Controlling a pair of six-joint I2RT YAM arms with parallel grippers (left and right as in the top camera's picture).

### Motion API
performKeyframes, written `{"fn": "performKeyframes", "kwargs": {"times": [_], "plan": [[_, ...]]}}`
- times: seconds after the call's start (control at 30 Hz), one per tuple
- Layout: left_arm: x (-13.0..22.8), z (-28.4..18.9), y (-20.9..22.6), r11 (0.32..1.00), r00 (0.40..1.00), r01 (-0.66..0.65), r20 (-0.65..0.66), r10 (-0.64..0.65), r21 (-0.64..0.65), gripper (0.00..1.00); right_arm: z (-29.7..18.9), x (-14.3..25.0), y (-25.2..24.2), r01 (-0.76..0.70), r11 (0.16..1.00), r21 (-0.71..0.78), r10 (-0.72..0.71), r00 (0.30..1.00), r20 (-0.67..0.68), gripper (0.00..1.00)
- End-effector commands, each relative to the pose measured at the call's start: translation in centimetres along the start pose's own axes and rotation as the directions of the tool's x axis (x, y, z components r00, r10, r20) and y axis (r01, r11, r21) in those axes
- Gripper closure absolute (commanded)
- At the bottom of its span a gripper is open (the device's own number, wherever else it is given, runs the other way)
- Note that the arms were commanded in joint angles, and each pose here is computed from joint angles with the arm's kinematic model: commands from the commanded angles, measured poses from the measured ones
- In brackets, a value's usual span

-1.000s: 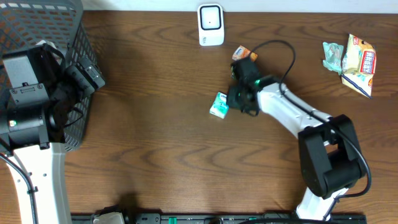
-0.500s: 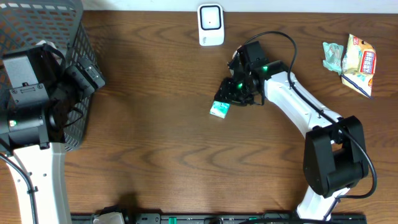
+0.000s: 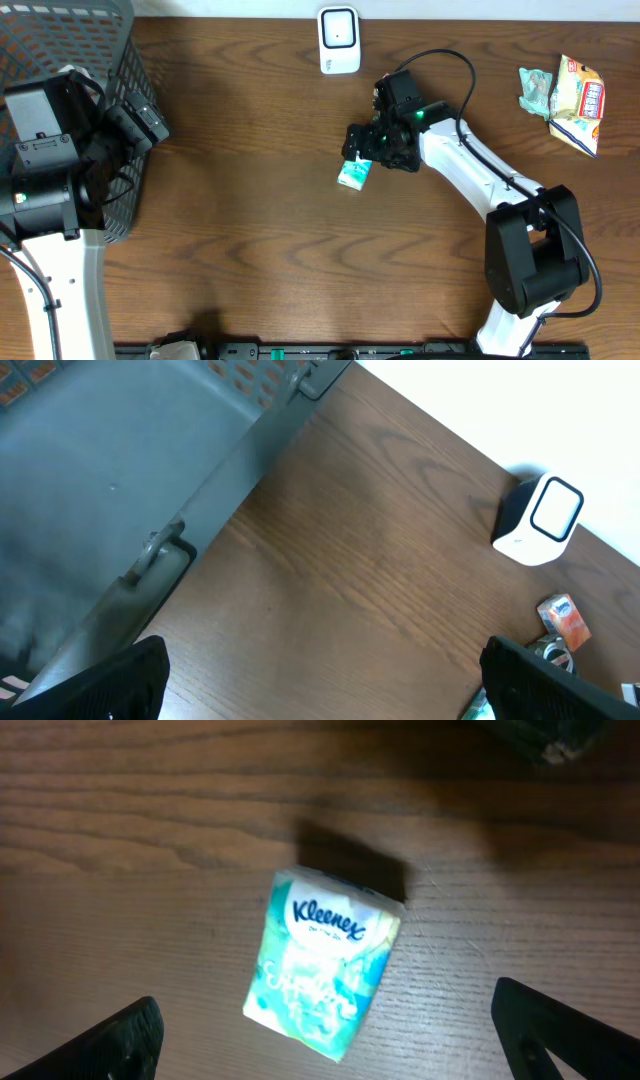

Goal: Scan the item barcode

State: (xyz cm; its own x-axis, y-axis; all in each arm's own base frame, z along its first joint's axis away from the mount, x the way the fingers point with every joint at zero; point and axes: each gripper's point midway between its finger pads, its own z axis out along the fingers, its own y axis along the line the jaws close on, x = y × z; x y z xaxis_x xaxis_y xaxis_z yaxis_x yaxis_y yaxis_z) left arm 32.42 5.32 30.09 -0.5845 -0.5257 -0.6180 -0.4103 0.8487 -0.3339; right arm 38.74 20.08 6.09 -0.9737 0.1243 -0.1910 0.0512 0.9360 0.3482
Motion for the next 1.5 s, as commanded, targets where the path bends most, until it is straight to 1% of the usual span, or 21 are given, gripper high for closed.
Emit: {"fn": "performKeyframes", "kwargs": {"times": [0.0,0.13,0.5,0.73,0.87,0.93,1.0,1.07,1.27,1.37,1.43,1.47], "plan": [[-0.1,0.0,0.3,1.000,1.000,-0.010,0.004,0.010,-0.012,0.02,0.7,0.7,0.0,-0.008,1.000,-0.001,0.008,1.000,-0.023,0.01],[-0.1,0.0,0.3,1.000,1.000,-0.010,0.003,0.010,-0.012,0.02,0.8,1.0,-0.7,0.012,0.998,0.063,-0.011,1.000,-0.014,0.01],[-0.1,0.0,0.3,1.000,1.000,-0.010,0.004,0.010,-0.012,0.02,1.1,1.5,-0.1,0.036,0.996,0.079,-0.035,0.999,-0.015,0.01],[-0.1,0.0,0.3,1.000,1.000,-0.010,0.003,0.010,-0.012,0.02,1.4,1.7,-0.3,-0.023,0.997,0.080,0.024,1.000,-0.014,0.01],[-0.1,0.0,0.3,1.000,1.000,-0.010,0.003,0.010,-0.012,0.02,2.0,2.1,-0.5,-0.036,0.996,0.077,0.037,0.999,-0.010,0.10],[-0.1,0.0,0.3,1.000,1.000,-0.010,0.004,0.010,-0.012,0.02,2.4,2.2,-0.7,-0.064,0.995,0.076,0.064,0.998,-0.003,0.25],[-0.1,0.0,0.3,1.000,1.000,-0.010,0.004,0.010,-0.012,0.02,2.8,1.9,-0.9,-0.067,0.994,0.082,0.066,0.998,0.014,0.31],[-0.1,0.0,0.3,1.000,1.000,-0.010,0.003,0.010,-0.012,0.02,3.2,1.9,-1.1,-0.067,0.994,0.083,0.065,0.998,0.021,0.33],[-0.1,0.0,0.3,1.000,1.000,-0.010,0.004,0.010,-0.012,0.02,4.4,2.1,-1.5,-0.065,0.995,0.073,0.063,0.998,0.030,0.33],[-0.1,0.0,0.3,1.000,1.000,-0.010,0.003,0.010,-0.012,0.02,5.6,2.5,-2.0,-0.075,0.994,0.085,0.074,0.997,0.014,0.37],[-0.1,0.0,0.3,1.000,1.000,-0.010,0.004,0.010,-0.012,0.02,6.1,2.6,-2.3,-0.076,0.993,0.091,0.076,0.997,0.006,0.38],[-0.1,0.0,0.3,1.000,1.000,-0.010,0.003,0.010,-0.012,0.02,6.2,2.6,-2.3,-0.076,0.993,0.091,0.076,0.997,0.007,0.41]]}}
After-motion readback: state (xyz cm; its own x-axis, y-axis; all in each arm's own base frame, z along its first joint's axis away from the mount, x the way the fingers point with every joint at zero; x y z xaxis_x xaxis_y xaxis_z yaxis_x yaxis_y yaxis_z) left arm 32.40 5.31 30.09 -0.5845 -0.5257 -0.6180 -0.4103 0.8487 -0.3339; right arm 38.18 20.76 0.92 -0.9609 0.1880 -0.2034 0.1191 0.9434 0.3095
